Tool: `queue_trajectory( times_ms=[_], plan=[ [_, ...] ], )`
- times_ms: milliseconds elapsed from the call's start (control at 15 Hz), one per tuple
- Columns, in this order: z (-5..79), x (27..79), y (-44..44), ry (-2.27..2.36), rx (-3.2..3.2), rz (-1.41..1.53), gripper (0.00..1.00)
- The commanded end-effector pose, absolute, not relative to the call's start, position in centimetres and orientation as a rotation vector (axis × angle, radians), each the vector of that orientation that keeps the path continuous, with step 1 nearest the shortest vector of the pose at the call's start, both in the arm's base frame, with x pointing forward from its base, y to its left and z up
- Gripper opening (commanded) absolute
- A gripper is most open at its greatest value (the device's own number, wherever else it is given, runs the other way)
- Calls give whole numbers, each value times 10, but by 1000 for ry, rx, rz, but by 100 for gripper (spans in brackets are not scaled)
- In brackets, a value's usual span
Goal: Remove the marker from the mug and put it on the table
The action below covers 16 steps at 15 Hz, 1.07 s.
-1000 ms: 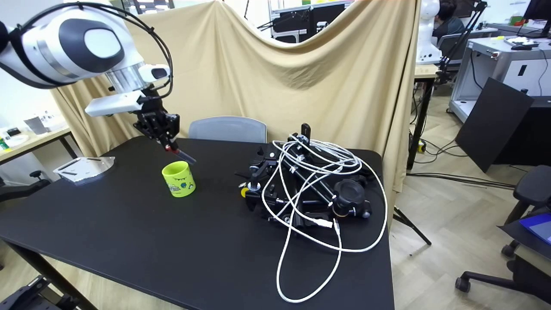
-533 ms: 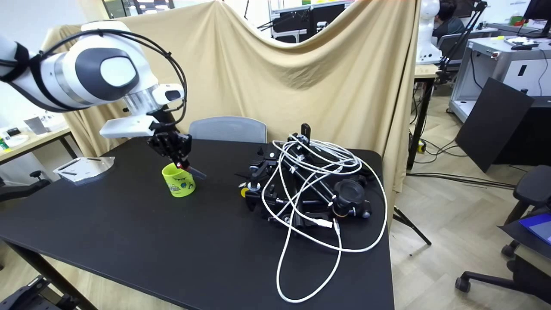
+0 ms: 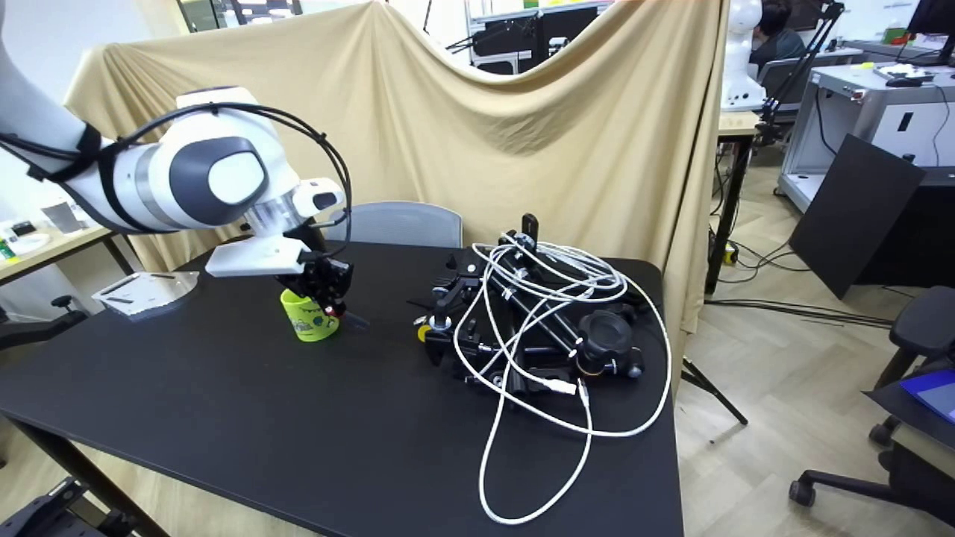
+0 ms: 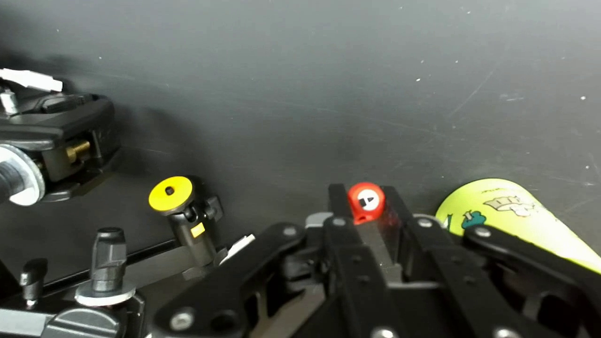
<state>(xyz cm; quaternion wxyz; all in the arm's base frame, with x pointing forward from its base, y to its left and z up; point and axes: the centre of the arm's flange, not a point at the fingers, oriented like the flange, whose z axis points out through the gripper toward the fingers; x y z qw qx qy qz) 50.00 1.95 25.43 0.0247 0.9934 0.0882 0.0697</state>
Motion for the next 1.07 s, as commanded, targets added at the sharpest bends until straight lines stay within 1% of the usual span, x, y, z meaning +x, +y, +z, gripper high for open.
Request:
queue_trajectory(
  times_ms=[0, 533, 600, 667, 800, 1000],
  plan=[
    [235, 507, 10, 330, 3071, 238, 5],
    [220, 516, 16, 398, 3068, 230, 5],
    [219, 517, 16, 402, 3071, 215, 46],
    [217, 517, 17, 401, 3077, 201, 47],
    [210, 517, 19, 401, 3090, 170, 59],
    [205, 516, 23, 387, 3100, 113, 81]
  ],
)
